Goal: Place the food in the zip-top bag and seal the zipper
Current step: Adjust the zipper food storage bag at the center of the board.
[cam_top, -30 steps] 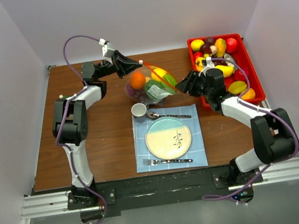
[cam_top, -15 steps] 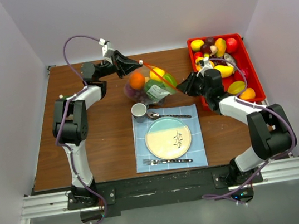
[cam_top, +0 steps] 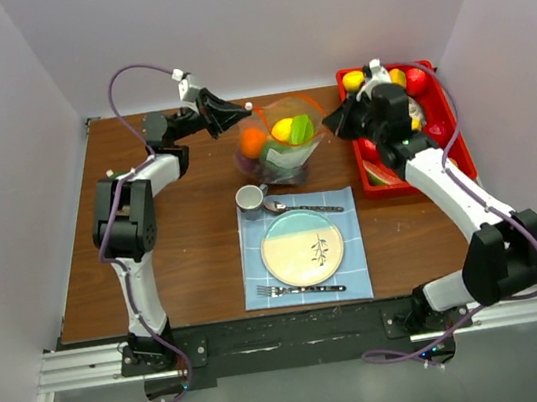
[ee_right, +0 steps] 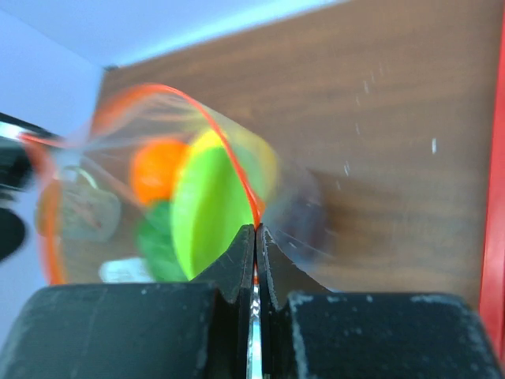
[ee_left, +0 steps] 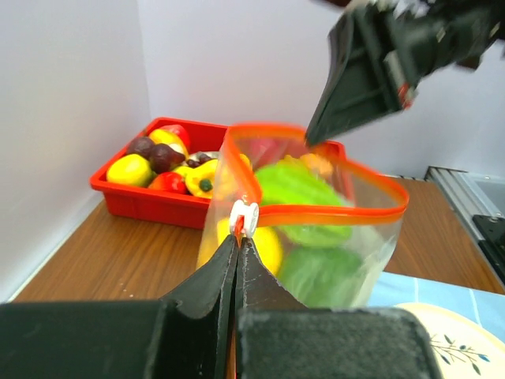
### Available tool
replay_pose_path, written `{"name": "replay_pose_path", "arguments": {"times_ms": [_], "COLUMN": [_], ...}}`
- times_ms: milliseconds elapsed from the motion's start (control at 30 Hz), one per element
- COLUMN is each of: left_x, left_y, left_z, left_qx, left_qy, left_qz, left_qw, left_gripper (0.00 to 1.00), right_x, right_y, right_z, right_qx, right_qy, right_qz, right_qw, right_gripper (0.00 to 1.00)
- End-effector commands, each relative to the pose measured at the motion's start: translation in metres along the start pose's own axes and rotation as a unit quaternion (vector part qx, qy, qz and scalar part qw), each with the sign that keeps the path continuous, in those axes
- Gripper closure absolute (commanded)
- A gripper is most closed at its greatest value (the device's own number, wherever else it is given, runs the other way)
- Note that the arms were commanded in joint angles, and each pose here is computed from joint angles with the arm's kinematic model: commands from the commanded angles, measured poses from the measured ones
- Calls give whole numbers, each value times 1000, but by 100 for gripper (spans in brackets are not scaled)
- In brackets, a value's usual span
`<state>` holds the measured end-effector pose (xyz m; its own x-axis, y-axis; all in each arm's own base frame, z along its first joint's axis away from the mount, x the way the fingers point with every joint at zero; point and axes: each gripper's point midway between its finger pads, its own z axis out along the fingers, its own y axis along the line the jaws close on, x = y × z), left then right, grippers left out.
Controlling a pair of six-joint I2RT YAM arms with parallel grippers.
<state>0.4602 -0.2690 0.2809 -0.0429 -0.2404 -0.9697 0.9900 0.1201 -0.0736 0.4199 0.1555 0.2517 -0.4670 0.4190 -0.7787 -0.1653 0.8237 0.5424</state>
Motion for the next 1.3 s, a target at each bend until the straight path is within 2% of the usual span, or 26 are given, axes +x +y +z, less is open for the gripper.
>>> {"name": "replay_pose_path", "arguments": {"times_ms": [0, 67, 233, 367, 433, 533, 733, 767, 800, 900, 1033, 1133, 1167, 1233, 1267], "left_x": [-64, -65, -60, -56, -54, -50, -54, -53, -57, -55, -52, -51, -50, -51, -52], "left_y": [-6, -1, 7, 26, 25, 22, 10, 7, 1, -6, -11, -16, -17, -21, -22], "left_z": [-2, -4, -8, -16, -19, -18, -19, -19, -19, -18, -17, -17, -18, -17, -18], "left_qx": [-27, -47, -74, -135, -137, -124, -101, -93, -83, -61, -43, -31, -28, -17, -13], "left_qy": [-61, -68, -77, -103, -113, -110, -125, -127, -133, -137, -130, -128, -126, -122, -123], "left_qz": [140, 138, 132, 120, 122, 120, 129, 120, 129, 124, 117, 118, 119, 119, 122], "left_qw": [988, 987, 985, 978, 977, 979, 979, 980, 979, 981, 984, 984, 984, 985, 985], "left_gripper": [100, 100, 100, 100, 100, 100, 100, 100, 100, 100, 100, 100, 100, 100, 100], "right_x": [-33, -19, -13, 7, 18, 16, 0, -2, -5, -27, -61, -61, -71, -50, -57], "right_y": [11, 7, -9, -38, -38, -12, 43, 45, 47, 64, 96, 128, 145, 160, 174], "right_z": [-17, -13, -10, -8, -5, -2, -8, -9, -11, -16, -11, 5, 6, 25, 25], "right_qx": [44, 59, 86, 141, 130, 59, -48, -53, -56, -73, -107, -159, -180, -205, -220], "right_qy": [23, 61, 78, 130, 150, 132, 108, 102, 94, 50, -4, 6, -8, 15, 3], "right_qz": [-76, -96, -131, -160, -166, -174, -232, -244, -249, -274, -289, -296, -327, -345, -357], "right_qw": [996, 992, 985, 968, 966, 974, 965, 963, 962, 958, 951, 942, 928, 916, 908], "right_gripper": [100, 100, 100, 100, 100, 100, 98, 91, 74, 59, 62, 63, 64, 64, 64]}}
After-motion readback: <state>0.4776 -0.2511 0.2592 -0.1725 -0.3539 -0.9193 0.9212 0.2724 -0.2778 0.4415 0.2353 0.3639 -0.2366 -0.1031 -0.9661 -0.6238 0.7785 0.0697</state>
